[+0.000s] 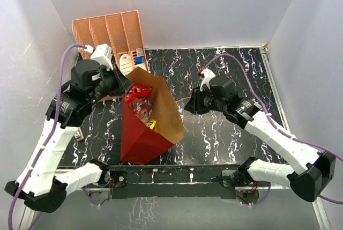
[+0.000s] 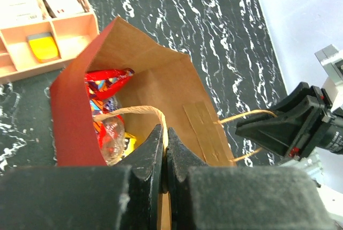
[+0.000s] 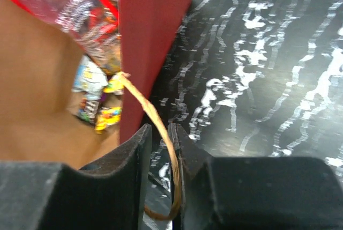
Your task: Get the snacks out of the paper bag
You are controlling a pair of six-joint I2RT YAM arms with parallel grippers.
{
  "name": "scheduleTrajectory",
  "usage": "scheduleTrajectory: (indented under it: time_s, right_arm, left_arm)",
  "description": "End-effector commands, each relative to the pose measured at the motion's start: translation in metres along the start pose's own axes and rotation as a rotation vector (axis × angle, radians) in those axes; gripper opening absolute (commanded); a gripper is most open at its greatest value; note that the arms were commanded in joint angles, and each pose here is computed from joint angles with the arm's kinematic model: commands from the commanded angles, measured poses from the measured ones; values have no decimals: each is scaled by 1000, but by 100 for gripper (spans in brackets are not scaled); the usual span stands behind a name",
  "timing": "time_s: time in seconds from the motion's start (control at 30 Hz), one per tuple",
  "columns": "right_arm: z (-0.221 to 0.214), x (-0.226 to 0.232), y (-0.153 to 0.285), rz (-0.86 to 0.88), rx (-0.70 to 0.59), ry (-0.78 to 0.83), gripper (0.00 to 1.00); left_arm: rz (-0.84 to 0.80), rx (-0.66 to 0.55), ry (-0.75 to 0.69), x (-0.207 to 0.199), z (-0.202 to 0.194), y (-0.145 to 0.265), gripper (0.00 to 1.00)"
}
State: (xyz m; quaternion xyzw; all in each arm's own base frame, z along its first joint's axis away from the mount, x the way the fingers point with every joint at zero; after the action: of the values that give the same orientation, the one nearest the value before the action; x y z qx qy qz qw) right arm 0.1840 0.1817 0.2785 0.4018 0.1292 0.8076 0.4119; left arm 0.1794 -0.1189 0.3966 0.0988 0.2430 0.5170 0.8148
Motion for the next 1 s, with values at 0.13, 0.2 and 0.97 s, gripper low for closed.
scheduleTrajectory:
  time_s: [0.13, 0.2, 0.97]
  right_arm:
    - [8, 62, -20, 480, 37, -117, 16]
    - [7, 77, -26, 523, 19, -118, 16]
    - [-56, 25, -2, 215, 16, -119, 53]
  left_arm:
    - [149, -261, -138, 1, 74, 17, 0]
    - [153, -293, -168, -2, 88, 16, 0]
    - [-503, -173, -98, -32, -7, 3, 0]
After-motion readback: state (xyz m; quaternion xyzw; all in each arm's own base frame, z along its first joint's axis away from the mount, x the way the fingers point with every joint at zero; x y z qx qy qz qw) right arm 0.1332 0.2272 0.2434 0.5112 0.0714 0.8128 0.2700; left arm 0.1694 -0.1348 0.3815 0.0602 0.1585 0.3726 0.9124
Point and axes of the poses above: each gripper's point midway between its finger pads, its own y axis back along the fingers, its own x axis along the line the jaws close on, z = x × y, the point moved 9 cm from there along y, back along the fingers, and after that the axes turned 11 degrees about -y, right-handed, at the moved point
